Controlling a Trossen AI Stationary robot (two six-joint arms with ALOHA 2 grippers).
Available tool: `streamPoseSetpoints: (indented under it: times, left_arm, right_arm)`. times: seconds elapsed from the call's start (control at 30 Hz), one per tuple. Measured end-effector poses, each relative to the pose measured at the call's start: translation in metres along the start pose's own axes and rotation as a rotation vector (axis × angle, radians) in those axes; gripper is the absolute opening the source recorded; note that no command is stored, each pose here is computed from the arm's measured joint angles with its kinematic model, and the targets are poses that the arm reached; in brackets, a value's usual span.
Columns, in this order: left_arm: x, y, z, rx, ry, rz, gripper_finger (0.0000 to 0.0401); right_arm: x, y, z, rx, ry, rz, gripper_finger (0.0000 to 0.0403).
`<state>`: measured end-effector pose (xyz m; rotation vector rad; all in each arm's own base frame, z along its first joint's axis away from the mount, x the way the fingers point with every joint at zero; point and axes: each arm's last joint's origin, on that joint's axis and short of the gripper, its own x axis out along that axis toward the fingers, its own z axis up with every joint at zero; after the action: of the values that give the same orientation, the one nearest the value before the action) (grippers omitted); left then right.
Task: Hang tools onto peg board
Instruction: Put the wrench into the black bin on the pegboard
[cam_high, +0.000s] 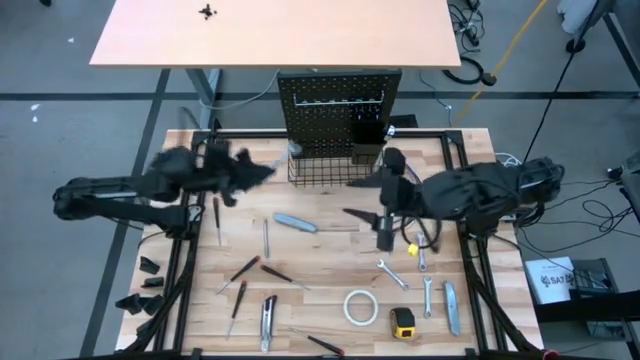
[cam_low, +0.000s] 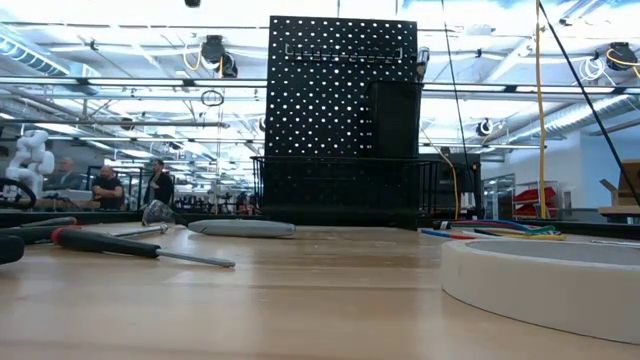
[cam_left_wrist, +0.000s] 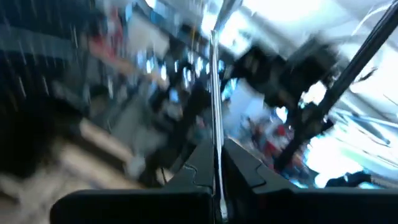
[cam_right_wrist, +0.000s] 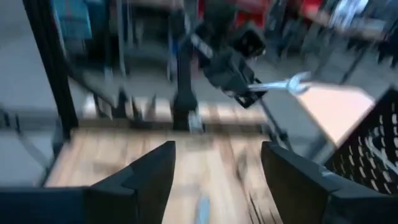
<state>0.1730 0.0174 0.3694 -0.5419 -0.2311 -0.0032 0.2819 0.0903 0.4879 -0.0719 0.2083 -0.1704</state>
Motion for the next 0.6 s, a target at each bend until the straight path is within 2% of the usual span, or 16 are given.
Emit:
streamPoseSetpoints:
  times: [0.1, 0.2, 0.3, 0.43, 0.6]
  left_arm:
    - [-0.009, -0.013, 0.018, 0.109, -0.1, 0.0, 0.0011]
    - [-0.01, -0.023, 0.027, 0.199, -0.2, -0.059, 0.0011]
    - [-0.004, -0.029, 0.027, 0.251, -0.26, -0.106, 0.001]
    - [0.01, -0.032, 0.018, 0.275, -0.256, -0.146, 0.001]
    - [0.026, -0.034, 0.004, 0.304, -0.23, -0.18, 0.001]
  right_arm:
    - [0.016, 0.0, -0.011, 0.071, -0.225, -0.019, 0.0223]
    - [0.037, -0.004, -0.026, 0.162, -0.449, -0.04, 0.022]
    - [0.06, -0.014, -0.038, 0.261, -0.617, 0.012, 0.0215]
    - [0.086, -0.027, -0.044, 0.349, -0.659, 0.109, 0.0211]
    - [0.101, -0.036, -0.037, 0.368, -0.667, 0.128, 0.021]
